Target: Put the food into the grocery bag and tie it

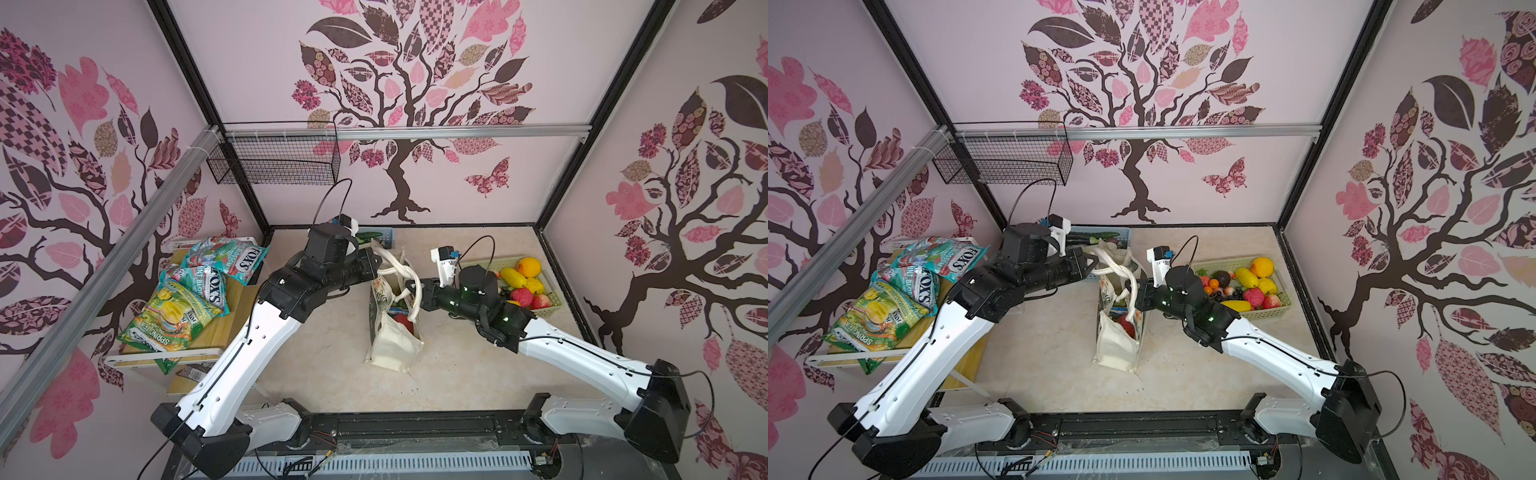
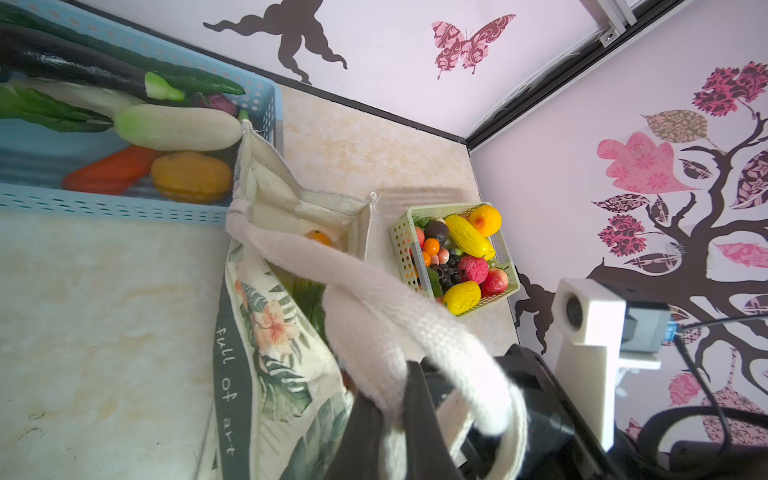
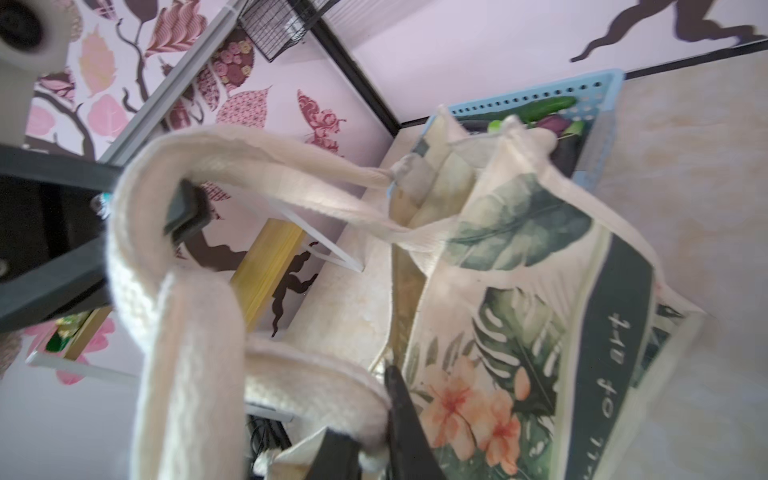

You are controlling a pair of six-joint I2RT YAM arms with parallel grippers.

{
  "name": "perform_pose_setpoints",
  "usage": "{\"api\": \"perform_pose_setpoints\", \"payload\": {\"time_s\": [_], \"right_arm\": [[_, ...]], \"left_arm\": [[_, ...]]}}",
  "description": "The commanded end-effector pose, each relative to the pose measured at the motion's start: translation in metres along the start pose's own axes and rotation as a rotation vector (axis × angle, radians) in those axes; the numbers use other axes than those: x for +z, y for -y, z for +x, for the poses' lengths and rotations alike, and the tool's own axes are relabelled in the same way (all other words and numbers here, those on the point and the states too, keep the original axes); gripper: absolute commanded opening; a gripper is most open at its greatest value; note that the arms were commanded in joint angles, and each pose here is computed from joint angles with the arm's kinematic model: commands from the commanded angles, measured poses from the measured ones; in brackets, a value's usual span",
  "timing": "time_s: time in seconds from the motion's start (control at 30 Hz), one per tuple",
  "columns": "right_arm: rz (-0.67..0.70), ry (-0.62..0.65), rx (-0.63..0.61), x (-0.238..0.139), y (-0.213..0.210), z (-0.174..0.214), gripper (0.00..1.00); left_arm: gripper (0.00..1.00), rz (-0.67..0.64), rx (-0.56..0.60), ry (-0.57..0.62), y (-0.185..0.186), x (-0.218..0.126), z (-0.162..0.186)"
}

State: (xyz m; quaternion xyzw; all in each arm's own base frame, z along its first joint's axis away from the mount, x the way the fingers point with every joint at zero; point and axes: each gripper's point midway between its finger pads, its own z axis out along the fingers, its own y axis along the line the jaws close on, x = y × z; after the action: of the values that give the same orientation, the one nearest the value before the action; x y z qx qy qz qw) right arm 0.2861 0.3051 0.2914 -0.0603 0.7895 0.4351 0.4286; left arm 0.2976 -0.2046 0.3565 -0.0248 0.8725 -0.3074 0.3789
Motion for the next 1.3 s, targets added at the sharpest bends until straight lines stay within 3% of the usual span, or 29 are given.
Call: {"api": "perform_pose_setpoints", "payload": {"time_s": [0.0,0.3,0.53,0.87,1.27], "right_arm": [[0.192,0.109,0.079,-0.018,0.037,-0.030,0.05],[0.306,0.157,0.125,-0.033,0.070,-0.034,0.02],[0.388,0.168,0.087,-0.049,0.087,-0.029,0.02],[0.469,0.083,-0.018,-0.054,0.110,-0.006,0.01],[0.510,0.070,0.006,-0.066,0.136,-0.014,0.00]], "left_arm": [[0.00,-0.026,0.019,0.030,-0.011,-0.011,0.000],[0.00,-0.070,0.013,0.032,-0.028,-0.015,0.009],[0.00,-0.108,-0.014,0.034,-0.048,-0.017,0.019],[0.00,-0.149,-0.177,0.033,-0.109,-0.010,0.034],[0.00,-0.240,-0.303,0.075,-0.164,-0.016,0.035]]}}
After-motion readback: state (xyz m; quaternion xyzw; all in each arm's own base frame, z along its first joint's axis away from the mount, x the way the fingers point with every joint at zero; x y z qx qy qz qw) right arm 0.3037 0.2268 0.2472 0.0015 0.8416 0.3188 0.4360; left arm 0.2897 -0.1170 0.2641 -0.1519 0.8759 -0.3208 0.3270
